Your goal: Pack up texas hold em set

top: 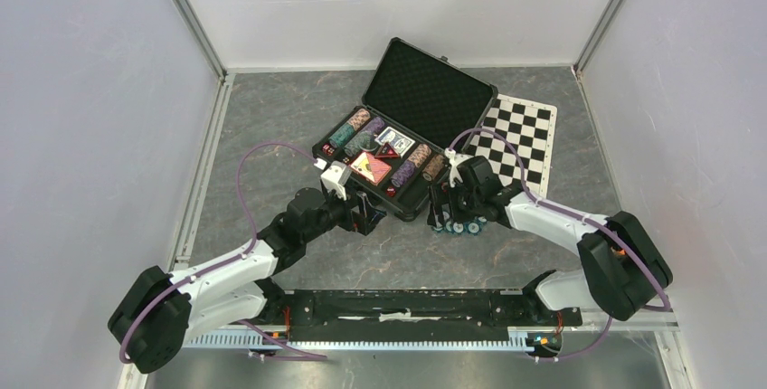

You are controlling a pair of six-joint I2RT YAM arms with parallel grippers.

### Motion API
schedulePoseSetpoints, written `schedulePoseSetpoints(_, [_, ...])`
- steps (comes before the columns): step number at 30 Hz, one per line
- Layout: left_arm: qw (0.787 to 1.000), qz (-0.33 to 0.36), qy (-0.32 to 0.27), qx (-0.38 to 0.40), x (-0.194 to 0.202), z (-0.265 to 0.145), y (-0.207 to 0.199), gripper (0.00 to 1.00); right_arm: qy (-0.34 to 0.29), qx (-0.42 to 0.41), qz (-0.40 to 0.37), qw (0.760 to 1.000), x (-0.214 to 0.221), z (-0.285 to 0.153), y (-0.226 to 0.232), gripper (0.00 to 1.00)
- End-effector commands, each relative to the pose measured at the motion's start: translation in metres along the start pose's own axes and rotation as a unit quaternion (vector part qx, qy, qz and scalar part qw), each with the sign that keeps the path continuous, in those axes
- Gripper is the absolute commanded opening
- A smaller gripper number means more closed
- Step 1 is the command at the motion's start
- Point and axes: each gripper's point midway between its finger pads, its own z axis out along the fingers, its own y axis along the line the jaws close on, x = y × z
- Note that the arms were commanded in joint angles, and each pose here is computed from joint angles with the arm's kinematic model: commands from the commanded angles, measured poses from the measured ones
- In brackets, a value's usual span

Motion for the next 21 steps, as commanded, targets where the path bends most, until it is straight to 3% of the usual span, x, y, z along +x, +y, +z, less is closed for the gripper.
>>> schedulePoseSetpoints(1, [0.999,0.026,-0.025,0.014,-0.02,0.002,-0.007,1.0,-0.036,0.029,-0.039,0.998,-0.025,-0.009,-0.006,0.98])
schedulePoseSetpoints(5, [0.999,0.025,-0.026,0.014,-0.02,0.002,-0.007,1.0,-0.059,0.029,-0.06,0.996,-0.031,-0.013,-0.006,0.98])
schedulePoseSetpoints(21, [0.999,0.025,-0.026,0.013,-0.02,0.002,-0.007,1.0,-0.025,0.023,-0.166,0.986,-0.02,0.005,-0.003,0.98])
